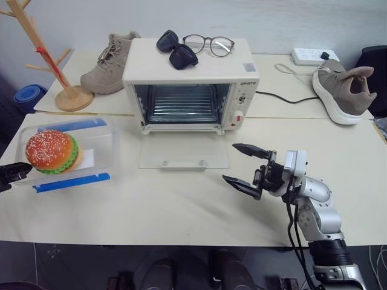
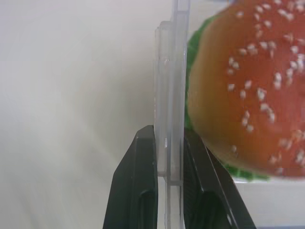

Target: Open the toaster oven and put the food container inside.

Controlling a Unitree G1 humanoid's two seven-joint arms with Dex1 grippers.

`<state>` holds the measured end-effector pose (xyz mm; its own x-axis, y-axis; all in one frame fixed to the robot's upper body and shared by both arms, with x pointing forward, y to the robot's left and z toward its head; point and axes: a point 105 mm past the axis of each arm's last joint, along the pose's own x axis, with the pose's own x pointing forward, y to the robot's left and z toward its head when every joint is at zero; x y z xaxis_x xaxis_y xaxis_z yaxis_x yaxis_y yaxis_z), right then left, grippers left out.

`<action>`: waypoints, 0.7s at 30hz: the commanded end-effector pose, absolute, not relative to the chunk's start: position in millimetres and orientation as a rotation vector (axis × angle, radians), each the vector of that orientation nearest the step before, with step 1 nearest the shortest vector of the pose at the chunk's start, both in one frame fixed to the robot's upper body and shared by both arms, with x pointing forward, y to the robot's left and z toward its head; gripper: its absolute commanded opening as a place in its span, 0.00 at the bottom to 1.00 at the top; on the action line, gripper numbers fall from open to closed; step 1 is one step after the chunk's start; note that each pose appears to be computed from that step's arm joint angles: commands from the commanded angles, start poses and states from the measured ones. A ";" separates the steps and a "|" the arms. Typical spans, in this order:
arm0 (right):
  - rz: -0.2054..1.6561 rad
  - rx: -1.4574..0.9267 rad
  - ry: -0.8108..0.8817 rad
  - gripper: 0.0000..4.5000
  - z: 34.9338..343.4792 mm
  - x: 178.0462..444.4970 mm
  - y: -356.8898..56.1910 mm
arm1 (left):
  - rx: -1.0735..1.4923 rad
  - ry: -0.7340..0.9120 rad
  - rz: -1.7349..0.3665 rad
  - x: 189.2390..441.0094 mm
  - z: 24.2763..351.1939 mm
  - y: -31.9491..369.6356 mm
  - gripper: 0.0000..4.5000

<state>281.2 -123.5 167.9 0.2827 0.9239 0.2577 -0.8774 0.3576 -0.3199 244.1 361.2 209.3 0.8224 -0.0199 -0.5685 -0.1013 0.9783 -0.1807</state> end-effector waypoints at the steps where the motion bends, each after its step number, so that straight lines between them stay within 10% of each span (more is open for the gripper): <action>1: 1.169 -0.174 -0.417 1.00 163.2 279.1 -144.0 | -0.142 0.571 -0.126 252.7 229.1 321.8 0.06; 18: 1.008 -0.162 -0.392 1.00 147.3 254.8 -156.7 | -0.243 0.481 -0.303 337.4 204.5 186.3 0.06; 21: 0.998 -0.156 -0.387 1.00 148.8 251.7 -153.1 | -0.266 0.458 -0.283 341.9 206.6 184.4 0.27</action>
<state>254.9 -157.0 139.5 0.4903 0.8422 0.2241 -0.7966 0.5374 -0.2767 339.7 182.9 192.9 0.8260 -0.3460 -0.4449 0.2114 0.9220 -0.3244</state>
